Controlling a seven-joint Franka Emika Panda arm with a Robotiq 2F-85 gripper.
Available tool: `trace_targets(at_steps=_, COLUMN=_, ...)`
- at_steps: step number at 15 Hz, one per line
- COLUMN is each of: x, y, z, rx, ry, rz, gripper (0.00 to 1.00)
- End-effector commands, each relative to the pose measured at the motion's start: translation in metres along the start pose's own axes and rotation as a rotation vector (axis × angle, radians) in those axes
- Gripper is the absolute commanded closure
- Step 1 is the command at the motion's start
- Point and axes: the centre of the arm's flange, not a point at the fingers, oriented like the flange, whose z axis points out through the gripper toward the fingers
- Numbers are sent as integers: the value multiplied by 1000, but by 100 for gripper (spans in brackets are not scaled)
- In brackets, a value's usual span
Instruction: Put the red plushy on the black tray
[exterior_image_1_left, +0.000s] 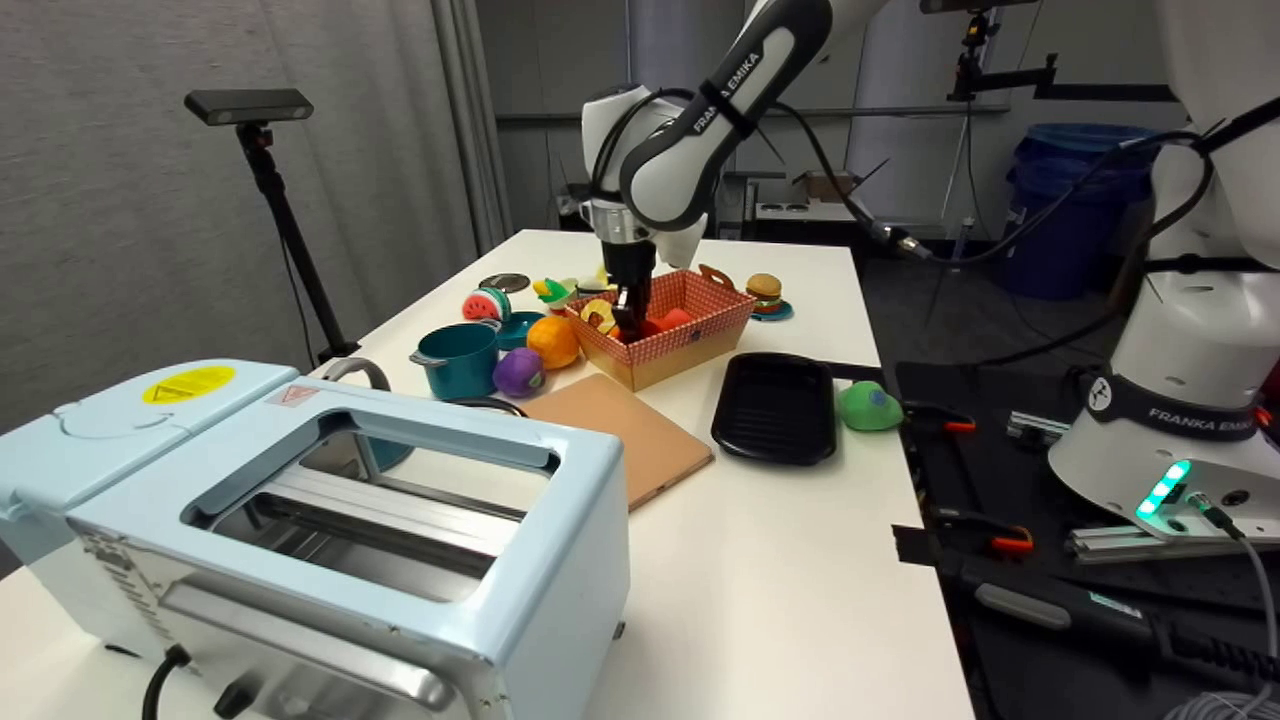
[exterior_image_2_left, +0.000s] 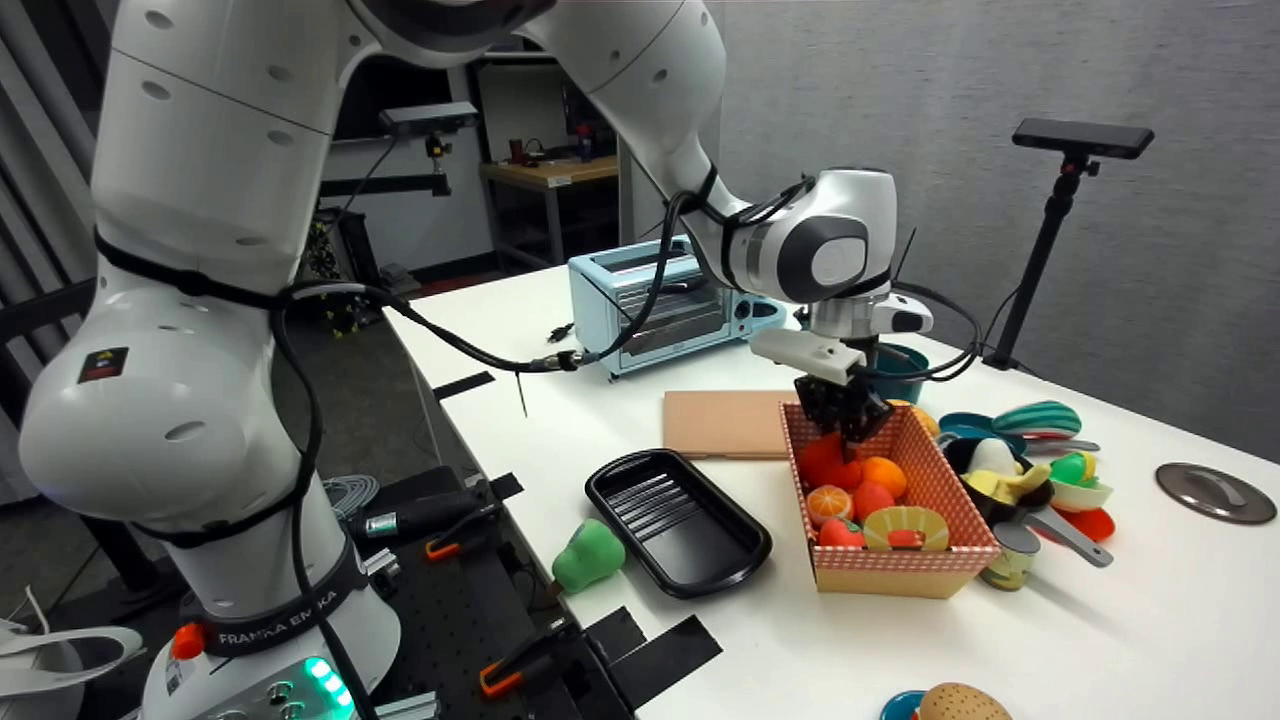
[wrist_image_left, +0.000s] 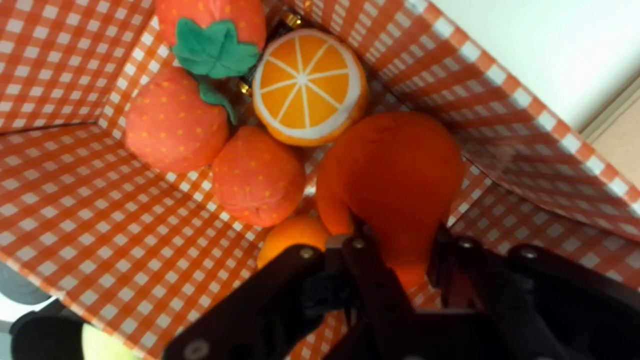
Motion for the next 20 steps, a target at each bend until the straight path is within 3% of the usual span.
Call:
trace_targets(at_steps=1, x=-6, y=4, z=-13, rx=-30, ry=35, rz=56, gripper=95)
trace_targets(at_steps=10, x=-48, y=5, z=-93, rx=-22, ry=138, rz=126, gripper=95)
trace_targets(at_steps=20, x=-136, y=-8, z=-147, rx=-46, ry=181, rz=175, gripper=95)
